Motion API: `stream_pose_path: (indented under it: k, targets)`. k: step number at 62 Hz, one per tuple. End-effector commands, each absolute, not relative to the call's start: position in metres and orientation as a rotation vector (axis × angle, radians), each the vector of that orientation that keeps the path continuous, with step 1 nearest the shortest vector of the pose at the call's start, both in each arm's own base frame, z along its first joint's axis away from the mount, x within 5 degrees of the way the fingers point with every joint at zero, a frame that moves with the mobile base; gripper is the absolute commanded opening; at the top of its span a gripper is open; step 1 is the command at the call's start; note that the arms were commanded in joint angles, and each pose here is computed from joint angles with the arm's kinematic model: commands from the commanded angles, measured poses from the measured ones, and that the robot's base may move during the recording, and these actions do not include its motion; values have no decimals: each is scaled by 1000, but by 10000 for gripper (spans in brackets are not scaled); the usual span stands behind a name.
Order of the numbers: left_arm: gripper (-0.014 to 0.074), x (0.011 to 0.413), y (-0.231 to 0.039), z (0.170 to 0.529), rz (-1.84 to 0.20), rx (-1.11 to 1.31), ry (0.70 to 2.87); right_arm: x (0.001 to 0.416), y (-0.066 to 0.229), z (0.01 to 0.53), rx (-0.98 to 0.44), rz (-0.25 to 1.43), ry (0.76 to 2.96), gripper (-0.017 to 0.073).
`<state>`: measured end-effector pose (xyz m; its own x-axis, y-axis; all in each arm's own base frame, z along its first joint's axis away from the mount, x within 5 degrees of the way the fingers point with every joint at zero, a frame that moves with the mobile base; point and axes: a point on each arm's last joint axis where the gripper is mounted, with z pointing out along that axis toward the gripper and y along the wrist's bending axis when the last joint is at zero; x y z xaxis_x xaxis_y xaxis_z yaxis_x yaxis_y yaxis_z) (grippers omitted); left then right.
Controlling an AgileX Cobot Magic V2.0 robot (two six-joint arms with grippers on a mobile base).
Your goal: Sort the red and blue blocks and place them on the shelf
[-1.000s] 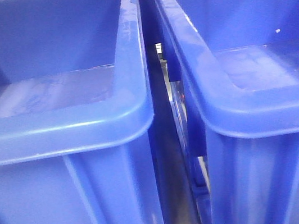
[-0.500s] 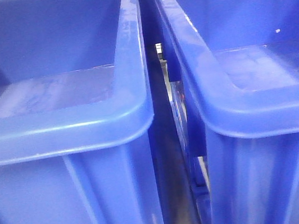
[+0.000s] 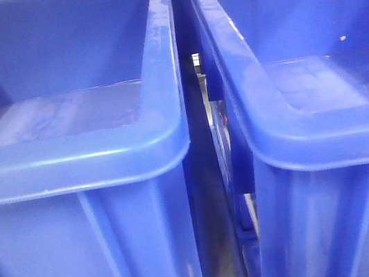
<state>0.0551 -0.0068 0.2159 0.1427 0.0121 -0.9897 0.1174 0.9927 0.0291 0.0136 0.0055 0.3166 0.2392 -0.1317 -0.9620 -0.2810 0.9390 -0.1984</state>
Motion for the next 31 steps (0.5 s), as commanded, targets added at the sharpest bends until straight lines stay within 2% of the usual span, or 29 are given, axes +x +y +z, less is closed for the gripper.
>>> stream_pose_path:
  k: [1, 31]
  targets:
    - [84, 54, -7, 214, -92, 100, 1344, 4, 2, 333, -333, 89, 1205, 51]
    - [84, 54, -7, 212, -92, 101, 1360, 4, 2, 333, -333, 89, 1205, 51]
